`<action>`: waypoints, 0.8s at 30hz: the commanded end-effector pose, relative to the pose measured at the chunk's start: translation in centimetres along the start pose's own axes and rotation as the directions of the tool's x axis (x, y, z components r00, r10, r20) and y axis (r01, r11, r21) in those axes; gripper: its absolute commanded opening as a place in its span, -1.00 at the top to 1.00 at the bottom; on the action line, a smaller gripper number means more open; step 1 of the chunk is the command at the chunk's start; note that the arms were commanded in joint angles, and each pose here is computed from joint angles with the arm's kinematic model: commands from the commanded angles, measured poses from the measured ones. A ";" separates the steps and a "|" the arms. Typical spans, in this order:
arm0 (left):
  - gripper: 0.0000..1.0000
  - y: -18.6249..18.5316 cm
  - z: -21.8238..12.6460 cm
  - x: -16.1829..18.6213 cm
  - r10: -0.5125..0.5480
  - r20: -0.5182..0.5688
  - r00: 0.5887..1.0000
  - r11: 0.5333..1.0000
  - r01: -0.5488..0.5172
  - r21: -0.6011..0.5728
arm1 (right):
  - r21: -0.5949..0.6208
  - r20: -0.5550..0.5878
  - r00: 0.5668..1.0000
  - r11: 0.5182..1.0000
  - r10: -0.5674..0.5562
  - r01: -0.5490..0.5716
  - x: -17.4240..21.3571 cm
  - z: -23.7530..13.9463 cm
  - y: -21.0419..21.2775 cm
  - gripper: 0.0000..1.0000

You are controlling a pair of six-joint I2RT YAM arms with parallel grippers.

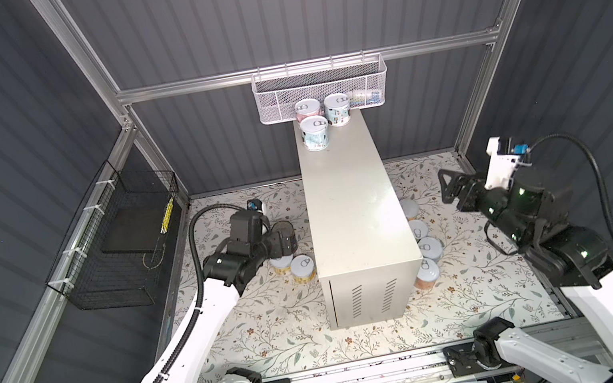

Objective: Place and organize the canned foods onto the counter
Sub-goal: 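Withdraw both grippers down beside the cabinet toward their rows of cans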

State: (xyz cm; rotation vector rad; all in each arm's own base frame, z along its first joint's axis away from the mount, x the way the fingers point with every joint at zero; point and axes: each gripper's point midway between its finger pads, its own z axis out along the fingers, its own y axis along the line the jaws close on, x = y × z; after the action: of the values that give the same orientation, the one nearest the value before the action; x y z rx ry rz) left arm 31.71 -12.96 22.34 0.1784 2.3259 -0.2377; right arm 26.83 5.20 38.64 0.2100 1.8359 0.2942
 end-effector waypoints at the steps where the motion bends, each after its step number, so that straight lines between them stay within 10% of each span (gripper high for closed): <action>1: -0.95 -1.2 -0.1 3.1 -0.059 -0.080 0.995 0.996 0.064 0.061 | 0.083 -0.173 0.979 0.993 0.103 -0.090 7.4 0.2 -2.7 -0.83; 10: -0.97 -2.7 0.0 8.8 -0.036 -0.138 0.990 0.998 0.042 0.038 | 0.187 -0.480 0.857 0.977 0.186 -0.107 20.1 2.1 -5.3 -0.98; 24: -0.99 -1.5 -1.7 5.1 -0.047 0.016 0.999 0.999 0.047 -0.014 | 0.265 -0.616 0.741 0.956 0.266 -0.123 27.6 3.8 -6.5 -0.98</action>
State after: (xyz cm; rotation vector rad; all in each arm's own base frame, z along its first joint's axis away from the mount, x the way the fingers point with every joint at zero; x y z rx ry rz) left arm 25.53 -13.83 17.74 0.1362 2.3863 -0.2497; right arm 22.60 7.02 10.72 0.4859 2.5579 0.3229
